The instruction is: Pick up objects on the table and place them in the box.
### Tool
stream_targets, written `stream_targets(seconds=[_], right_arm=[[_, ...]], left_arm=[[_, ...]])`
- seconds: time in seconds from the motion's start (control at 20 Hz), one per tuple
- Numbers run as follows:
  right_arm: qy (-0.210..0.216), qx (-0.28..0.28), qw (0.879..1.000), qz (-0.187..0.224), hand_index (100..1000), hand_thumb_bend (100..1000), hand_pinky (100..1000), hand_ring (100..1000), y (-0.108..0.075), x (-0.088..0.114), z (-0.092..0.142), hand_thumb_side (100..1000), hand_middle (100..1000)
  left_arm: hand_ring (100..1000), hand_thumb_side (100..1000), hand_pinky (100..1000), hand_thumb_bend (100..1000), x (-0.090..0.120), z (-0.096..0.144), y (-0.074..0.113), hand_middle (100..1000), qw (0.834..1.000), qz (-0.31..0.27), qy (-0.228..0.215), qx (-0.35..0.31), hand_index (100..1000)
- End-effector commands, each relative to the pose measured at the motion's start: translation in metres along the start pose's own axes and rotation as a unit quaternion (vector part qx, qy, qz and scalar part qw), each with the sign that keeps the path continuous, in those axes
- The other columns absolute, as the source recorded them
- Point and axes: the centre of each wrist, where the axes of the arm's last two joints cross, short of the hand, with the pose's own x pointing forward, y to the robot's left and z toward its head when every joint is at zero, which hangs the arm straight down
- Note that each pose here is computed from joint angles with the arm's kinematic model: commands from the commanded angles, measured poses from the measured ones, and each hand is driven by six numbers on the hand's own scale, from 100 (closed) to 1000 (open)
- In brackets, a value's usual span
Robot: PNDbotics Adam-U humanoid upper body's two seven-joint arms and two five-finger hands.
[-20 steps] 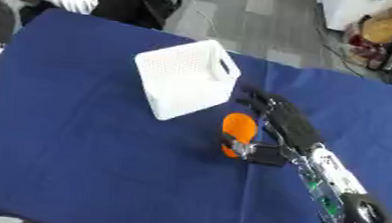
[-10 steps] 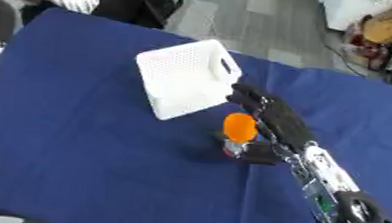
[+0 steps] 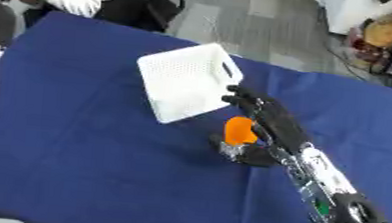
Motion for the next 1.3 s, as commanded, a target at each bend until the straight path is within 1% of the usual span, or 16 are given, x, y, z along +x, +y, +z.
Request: stream_targets(seconds=[0.05,0.4,0.8,1.3], right_arm=[[-0.009,-0.009,1.000,0.008,901,529,811,838,-0.006,-0.001,-0.007,1000,925],[0.002,0.003,1.000,0.015,903,530,806,833,0.003,-0.008,-0.004,1000,927],[0.022,0.018,0.999,0.019,899,522,807,832,0.016,-0.020,0.010,1000,924],[0.034,0.017,0.999,0.028,896,524,807,832,0.015,-0.028,0.013,1000,921]], left_arm=[[886,819,1000,149,0.005,-0.009,0.003,970,1.000,0.001,-0.020,0.004,888],[886,819,1000,150,0.006,-0.013,0.002,970,1.000,0.006,-0.026,0.009,889],[886,819,1000,149,0.006,-0.013,0.002,970,1.000,0.005,-0.027,0.009,888],[886,818,1000,149,0.006,-0.013,0.002,970,1.000,0.006,-0.029,0.009,888]])
